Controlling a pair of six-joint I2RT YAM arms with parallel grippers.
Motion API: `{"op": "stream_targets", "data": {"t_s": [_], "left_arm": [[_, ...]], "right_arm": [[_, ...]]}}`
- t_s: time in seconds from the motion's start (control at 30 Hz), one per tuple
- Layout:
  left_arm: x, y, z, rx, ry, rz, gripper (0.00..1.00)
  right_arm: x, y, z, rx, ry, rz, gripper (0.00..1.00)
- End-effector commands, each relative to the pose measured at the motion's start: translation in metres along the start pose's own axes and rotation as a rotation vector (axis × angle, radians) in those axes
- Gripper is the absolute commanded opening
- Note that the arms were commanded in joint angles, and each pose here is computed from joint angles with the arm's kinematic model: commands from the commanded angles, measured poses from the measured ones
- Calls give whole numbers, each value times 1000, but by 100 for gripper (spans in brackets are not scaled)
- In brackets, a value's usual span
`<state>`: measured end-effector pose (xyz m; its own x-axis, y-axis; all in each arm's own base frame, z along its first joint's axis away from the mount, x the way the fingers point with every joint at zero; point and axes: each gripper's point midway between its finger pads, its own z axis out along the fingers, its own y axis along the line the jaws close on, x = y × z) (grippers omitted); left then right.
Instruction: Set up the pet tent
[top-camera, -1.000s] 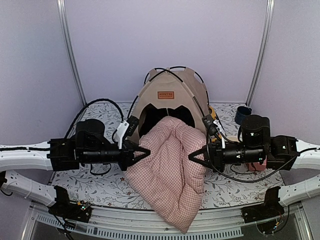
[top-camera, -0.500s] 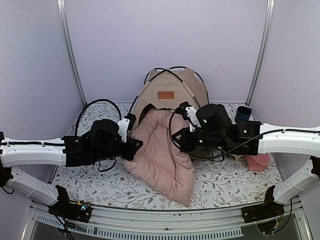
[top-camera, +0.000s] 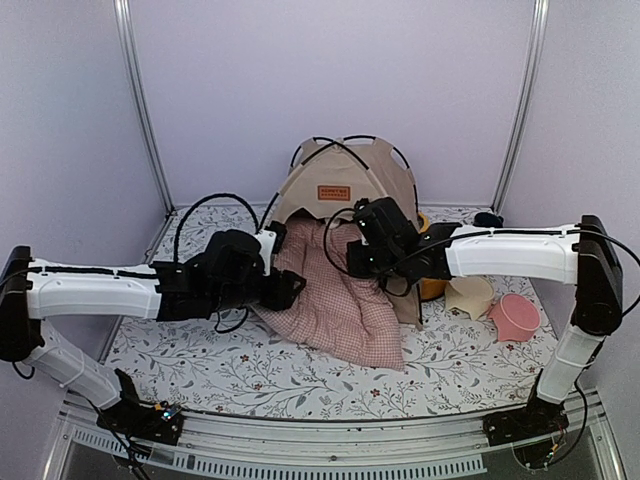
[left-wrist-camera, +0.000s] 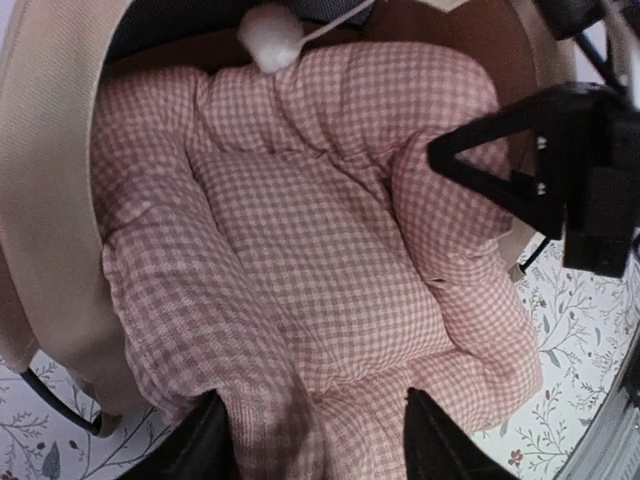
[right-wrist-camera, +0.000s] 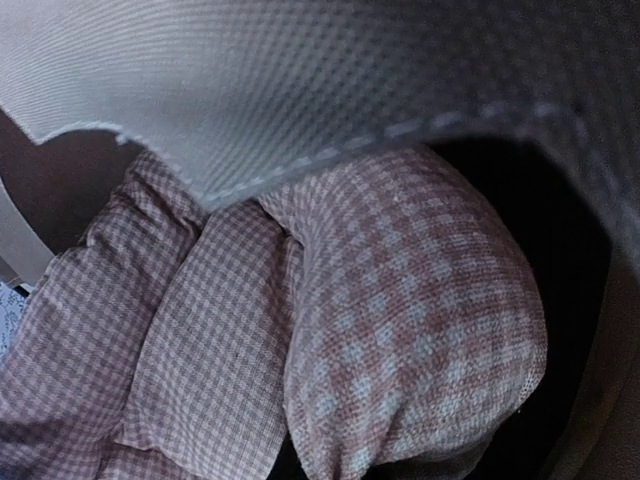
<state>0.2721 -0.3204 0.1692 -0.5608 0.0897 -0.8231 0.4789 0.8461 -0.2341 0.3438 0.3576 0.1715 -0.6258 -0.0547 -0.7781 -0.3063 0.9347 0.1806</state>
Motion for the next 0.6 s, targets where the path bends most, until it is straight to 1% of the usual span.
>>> {"op": "stream_targets", "data": {"t_s": [0.0, 0.07, 0.13, 0.2, 0.27, 0.33, 0.4, 0.5, 0.57], "left_arm": [[-42, -14, -35, 77, -136, 18, 68], [-53, -11, -54, 83, -179, 14, 73], [-65, -3, -72, 62, -230, -2, 76], [-80, 13, -87, -5, -277, -22, 78], [-97, 33, -96, -76, -312, -52, 78], [-111, 52, -92, -113, -304, -61, 78], [-124, 65, -81, -120, -283, -49, 74], [-140, 68, -59, -96, -238, 15, 70], [-145, 73, -44, -103, -200, 47, 69]], "right_arm": [[-22, -9, 5, 48, -54, 13, 0], [-25, -20, 7, 80, -58, 16, 0], [-27, -27, 9, 100, -62, 15, 0], [-29, -28, 10, 105, -66, 2, 0], [-30, -26, 12, 97, -67, -13, 0], [-31, -22, 13, 86, -64, -27, 0], [-33, -19, 14, 75, -65, -34, 0], [-36, -17, 15, 66, -72, -41, 1], [-38, -15, 15, 61, -77, -46, 1]]}}
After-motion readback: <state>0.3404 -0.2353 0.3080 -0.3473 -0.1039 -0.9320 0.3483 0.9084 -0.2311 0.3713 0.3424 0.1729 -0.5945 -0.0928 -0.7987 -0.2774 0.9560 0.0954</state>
